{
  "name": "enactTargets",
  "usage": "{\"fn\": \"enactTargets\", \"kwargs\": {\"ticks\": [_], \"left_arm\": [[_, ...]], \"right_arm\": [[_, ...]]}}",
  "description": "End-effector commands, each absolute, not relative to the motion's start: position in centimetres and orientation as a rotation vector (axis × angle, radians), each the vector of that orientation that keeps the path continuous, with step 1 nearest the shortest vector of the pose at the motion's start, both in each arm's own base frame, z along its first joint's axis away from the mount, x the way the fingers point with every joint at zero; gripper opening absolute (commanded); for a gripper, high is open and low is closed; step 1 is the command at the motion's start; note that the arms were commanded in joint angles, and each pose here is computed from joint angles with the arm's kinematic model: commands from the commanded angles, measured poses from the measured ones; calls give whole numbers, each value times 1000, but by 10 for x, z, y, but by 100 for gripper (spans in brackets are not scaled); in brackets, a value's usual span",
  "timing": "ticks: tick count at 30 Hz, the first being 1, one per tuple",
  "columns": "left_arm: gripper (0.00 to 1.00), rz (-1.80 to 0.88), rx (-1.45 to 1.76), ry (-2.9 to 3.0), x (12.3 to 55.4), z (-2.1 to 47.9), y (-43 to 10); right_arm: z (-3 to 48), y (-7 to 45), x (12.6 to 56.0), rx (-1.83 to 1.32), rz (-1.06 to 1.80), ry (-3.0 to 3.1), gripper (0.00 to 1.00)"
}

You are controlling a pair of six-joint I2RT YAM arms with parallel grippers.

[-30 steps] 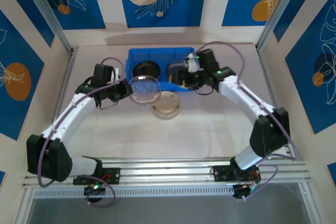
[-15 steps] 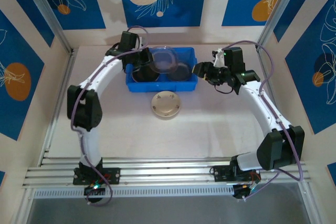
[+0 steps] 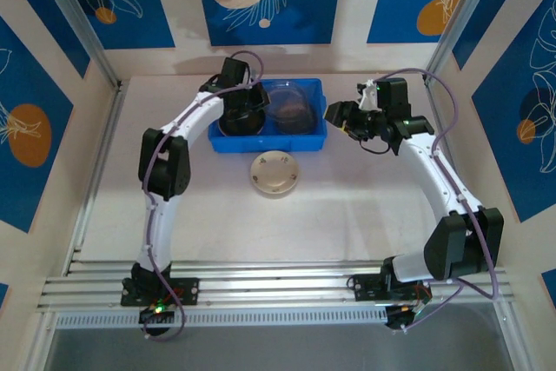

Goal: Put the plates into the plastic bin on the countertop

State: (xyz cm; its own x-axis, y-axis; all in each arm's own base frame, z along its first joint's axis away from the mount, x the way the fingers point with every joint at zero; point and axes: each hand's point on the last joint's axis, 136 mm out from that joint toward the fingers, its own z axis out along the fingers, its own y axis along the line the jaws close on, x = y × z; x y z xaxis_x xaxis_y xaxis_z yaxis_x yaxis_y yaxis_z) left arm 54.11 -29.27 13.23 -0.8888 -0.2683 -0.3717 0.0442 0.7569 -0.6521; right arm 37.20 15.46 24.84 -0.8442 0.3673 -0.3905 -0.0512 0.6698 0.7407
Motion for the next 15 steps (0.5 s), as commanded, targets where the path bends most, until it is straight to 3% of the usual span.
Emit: {"fn": "enactTargets", "kwargs": {"ticks": [1, 15], "left_arm": [[0, -985, -137, 2475, 547, 138, -313], [0, -910, -148, 2547, 551, 106, -330]], "right_arm": [[247, 156, 373, 227, 1097, 2367, 53], [243, 148, 379, 248, 1086, 2376, 52]]}}
